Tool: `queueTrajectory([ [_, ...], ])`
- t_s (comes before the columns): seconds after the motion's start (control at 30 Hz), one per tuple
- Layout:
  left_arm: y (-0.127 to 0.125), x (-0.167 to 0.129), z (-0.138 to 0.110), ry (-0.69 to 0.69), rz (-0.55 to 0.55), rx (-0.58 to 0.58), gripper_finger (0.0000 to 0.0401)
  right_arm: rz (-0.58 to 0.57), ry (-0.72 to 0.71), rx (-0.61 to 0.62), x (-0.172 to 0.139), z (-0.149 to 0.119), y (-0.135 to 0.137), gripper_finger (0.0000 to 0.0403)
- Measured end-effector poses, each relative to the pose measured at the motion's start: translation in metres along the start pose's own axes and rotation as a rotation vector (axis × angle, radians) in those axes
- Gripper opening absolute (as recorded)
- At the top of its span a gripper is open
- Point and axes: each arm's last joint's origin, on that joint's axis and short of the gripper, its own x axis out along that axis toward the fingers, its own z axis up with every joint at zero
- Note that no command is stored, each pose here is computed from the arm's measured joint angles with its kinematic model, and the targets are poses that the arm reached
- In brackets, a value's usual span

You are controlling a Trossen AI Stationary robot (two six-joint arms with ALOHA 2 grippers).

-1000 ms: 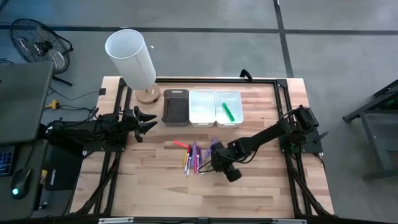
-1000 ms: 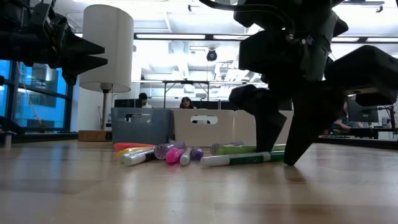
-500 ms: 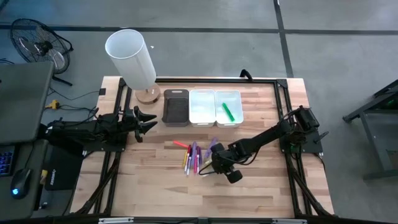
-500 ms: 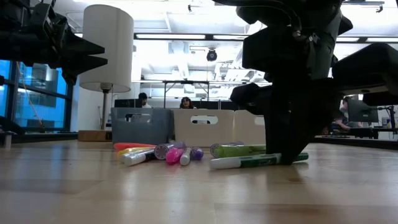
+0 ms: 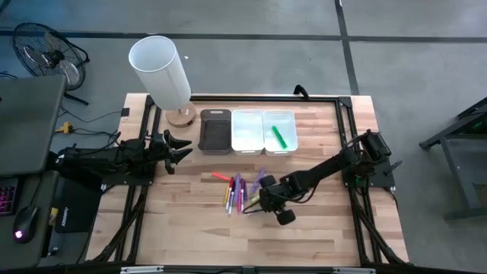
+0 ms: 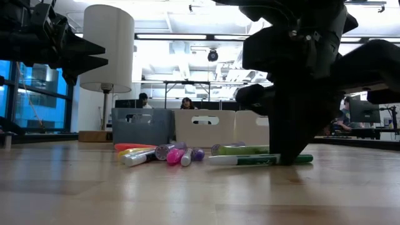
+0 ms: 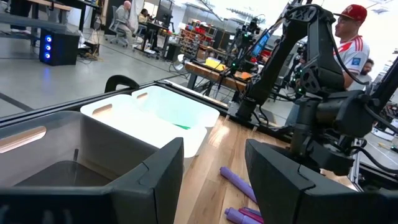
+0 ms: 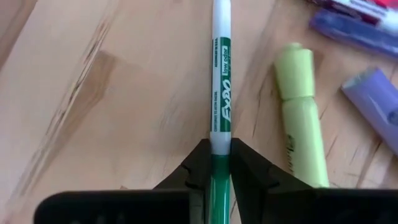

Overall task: Pick & Place Markers
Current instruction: Put the green marker pen into the left white bin

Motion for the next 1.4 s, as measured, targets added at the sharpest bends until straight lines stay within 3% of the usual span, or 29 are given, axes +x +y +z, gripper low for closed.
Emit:
queueTrajectory([
  [0.23, 0.0, 0.0, 0.0, 0.0, 0.0, 0.0, 0.017, 0.007, -0.032, 0.127, -0.017, 0.003, 0.008, 0.003],
  [0.37, 0.0, 0.0, 0.0, 0.0, 0.0, 0.0, 0.017, -0.006, -0.083, 0.25, -0.045, 0.006, 0.007, 0.0033],
  [0.7, 0.0, 0.0, 0.0, 0.0, 0.0, 0.0, 0.017, -0.006, -0.244, 0.419, -0.109, 0.009, 0.006, 0.0035],
  [1.07, 0.0, 0.0, 0.0, 0.0, 0.0, 0.0, 0.017, -0.089, -0.426, 0.602, -0.144, 0.01, -0.016, 0.0034],
  [1.4, 0.0, 0.0, 0.0, 0.0, 0.0, 0.0, 0.017, -0.17, -0.65, 0.847, -0.158, 0.015, -0.07, 0.0036],
])
